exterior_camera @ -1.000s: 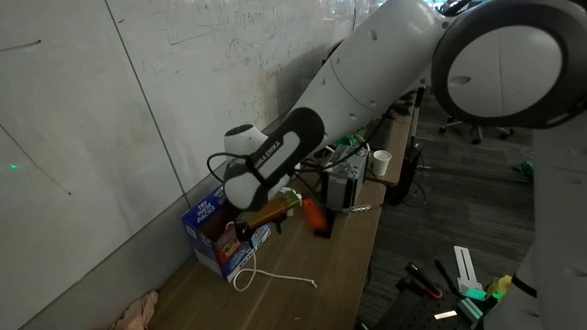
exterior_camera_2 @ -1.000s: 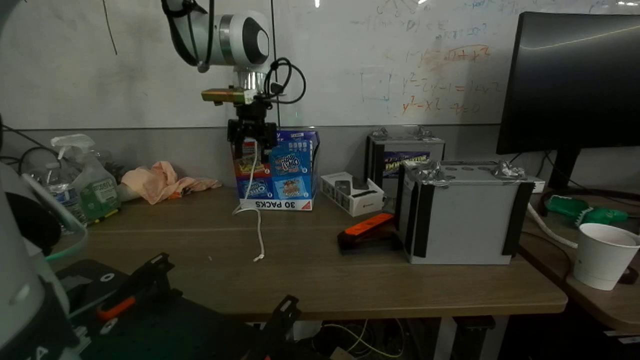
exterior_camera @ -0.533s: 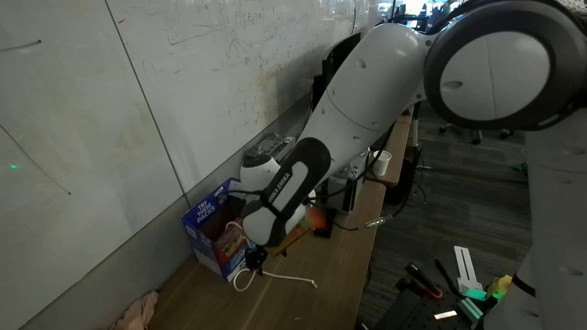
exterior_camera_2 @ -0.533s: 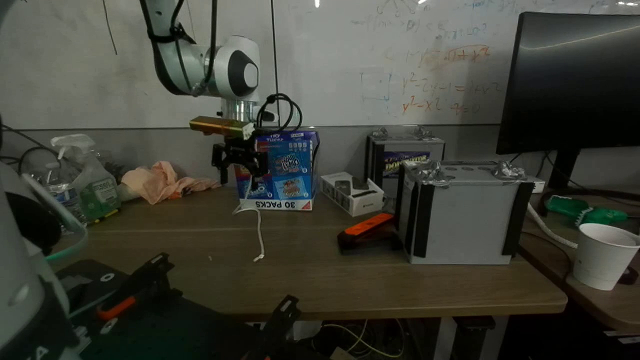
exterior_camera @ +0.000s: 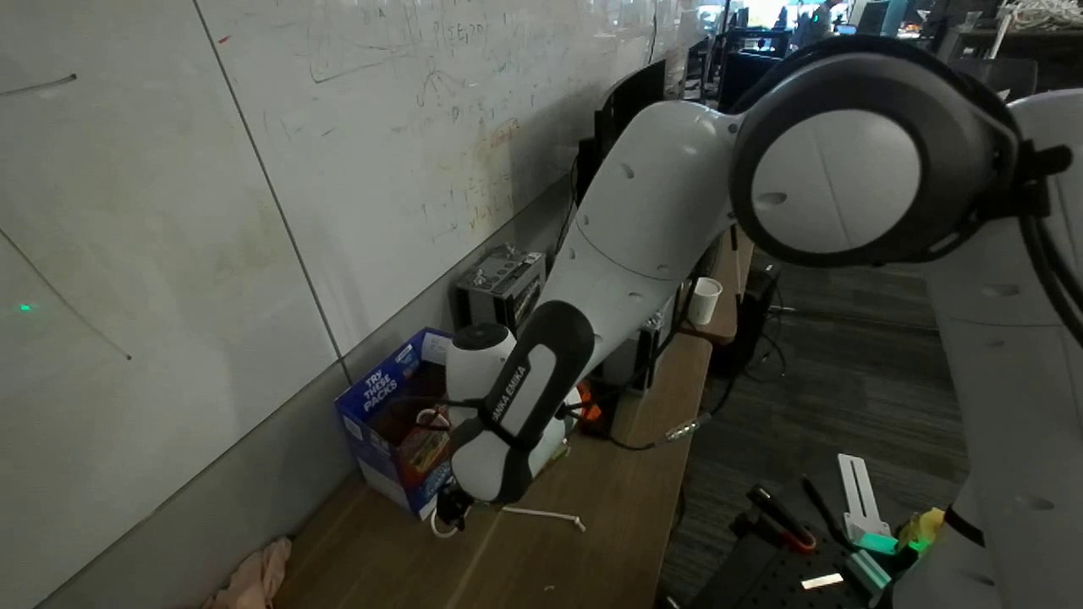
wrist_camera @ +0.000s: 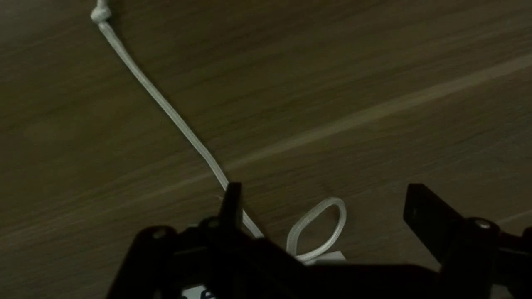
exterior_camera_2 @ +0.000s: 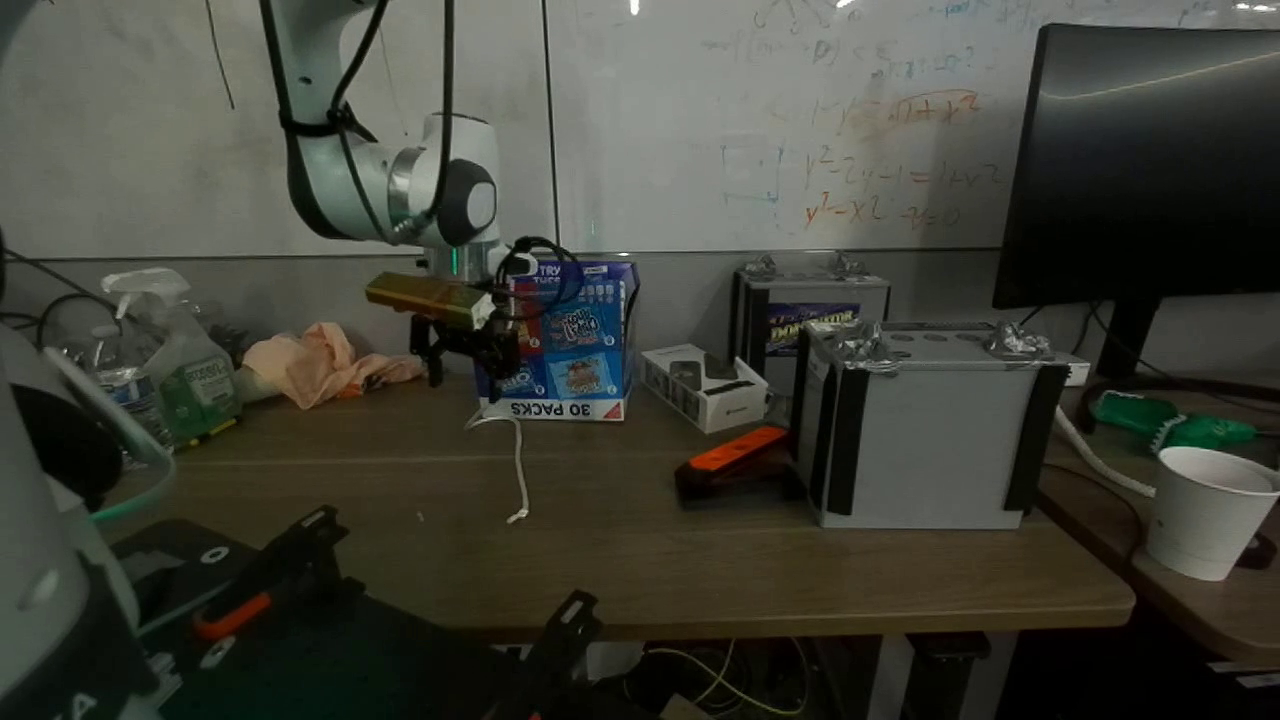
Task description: Put the ropes inside the blue box.
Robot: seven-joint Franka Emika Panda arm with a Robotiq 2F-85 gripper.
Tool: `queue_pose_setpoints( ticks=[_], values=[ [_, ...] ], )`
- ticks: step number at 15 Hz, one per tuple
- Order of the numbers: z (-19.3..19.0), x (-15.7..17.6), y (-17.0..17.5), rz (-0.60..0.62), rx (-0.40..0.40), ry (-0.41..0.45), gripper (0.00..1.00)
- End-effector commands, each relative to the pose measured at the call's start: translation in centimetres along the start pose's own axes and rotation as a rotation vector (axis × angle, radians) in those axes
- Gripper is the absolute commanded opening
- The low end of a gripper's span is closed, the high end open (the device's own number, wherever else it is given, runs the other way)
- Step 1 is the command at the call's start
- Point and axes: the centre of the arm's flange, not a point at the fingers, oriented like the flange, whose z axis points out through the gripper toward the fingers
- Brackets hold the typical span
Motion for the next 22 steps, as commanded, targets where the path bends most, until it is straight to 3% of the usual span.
queue_pose_setpoints(
  ticks=[1, 8, 14, 22],
  values=[
    [2.1, 1.3, -0.2, 0.011, 0.040, 0.067, 1.00],
    [6.0, 1.7, -0.9, 0.030, 0.075, 0.077, 1.00],
    [7.7, 2.8, -1.0, 0.039, 0.087, 0.153, 1.00],
    [8.7, 3.6, -0.9, 0.050, 0.103, 0.169, 1.00]
  ],
)
